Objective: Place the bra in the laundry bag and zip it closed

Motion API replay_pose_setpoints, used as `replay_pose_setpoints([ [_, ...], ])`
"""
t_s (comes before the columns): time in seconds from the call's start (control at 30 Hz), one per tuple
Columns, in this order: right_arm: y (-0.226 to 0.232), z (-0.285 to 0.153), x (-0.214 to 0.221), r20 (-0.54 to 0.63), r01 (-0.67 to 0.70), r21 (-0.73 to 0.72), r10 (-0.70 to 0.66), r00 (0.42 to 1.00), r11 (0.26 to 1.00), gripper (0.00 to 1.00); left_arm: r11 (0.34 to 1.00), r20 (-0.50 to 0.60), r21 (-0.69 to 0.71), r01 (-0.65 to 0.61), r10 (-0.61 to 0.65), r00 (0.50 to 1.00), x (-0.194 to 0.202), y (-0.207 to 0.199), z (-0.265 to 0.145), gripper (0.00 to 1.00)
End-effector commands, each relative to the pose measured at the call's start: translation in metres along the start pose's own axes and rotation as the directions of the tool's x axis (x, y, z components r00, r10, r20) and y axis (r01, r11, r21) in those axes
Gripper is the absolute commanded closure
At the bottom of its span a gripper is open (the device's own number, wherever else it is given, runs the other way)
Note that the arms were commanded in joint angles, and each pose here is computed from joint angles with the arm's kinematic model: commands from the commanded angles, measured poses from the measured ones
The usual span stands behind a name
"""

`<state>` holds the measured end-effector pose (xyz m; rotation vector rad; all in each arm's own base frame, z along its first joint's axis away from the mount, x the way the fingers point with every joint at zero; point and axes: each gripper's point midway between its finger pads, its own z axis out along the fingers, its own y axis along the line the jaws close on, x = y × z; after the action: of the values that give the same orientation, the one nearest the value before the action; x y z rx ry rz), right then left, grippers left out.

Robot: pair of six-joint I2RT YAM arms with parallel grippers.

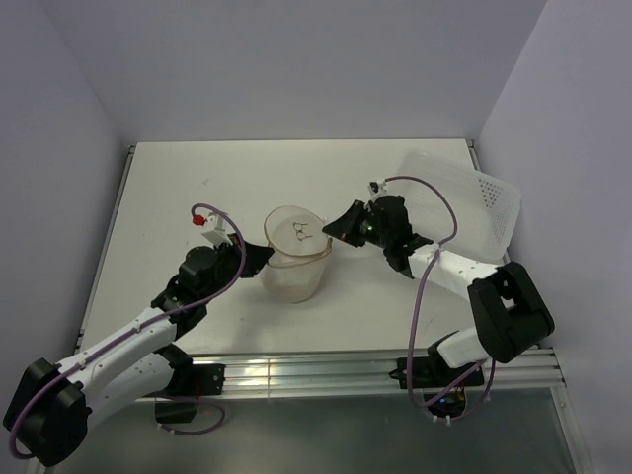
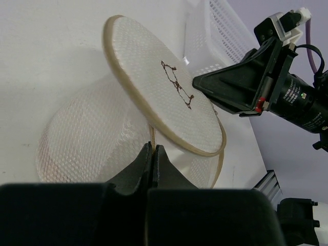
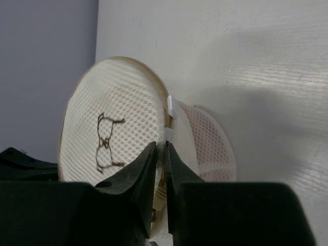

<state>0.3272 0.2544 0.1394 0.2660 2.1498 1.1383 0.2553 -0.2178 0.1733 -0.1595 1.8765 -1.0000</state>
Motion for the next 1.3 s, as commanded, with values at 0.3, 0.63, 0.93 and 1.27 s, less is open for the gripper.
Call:
replay_pose_setpoints([
  [0.3,0.018,-0.037,-0.006,0.15,0.05,-0.068,-0.039,0.988,0.996,1.0,0.999,0.069,-0.021,0.025,-0.024,0.997,-0.034,-0.01,0.013,1.0],
  [0.63,0.019,-0.067,0.013,0.323,-0.046,-0.006,0.046,0.945,0.999,1.0,0.999,0.094,0.026,0.035,-0.037,0.995,-0.067,-0.043,0.049,0.8],
  [0.93,0.017,-0.056,-0.002,0.385,-0.079,0.079,0.043,0.922,0.994,1.0,0.997,0.083,-0.077,0.027,-0.021,0.996,-0.054,-0.016,0.015,0.24],
  [1.27,0.012,-0.057,-0.006,0.406,-0.101,0.098,0.053,0.912,0.99,1.0,0.995,-0.038,0.034,0.089,-0.088,0.995,-0.023,-0.034,-0.014,0.24],
])
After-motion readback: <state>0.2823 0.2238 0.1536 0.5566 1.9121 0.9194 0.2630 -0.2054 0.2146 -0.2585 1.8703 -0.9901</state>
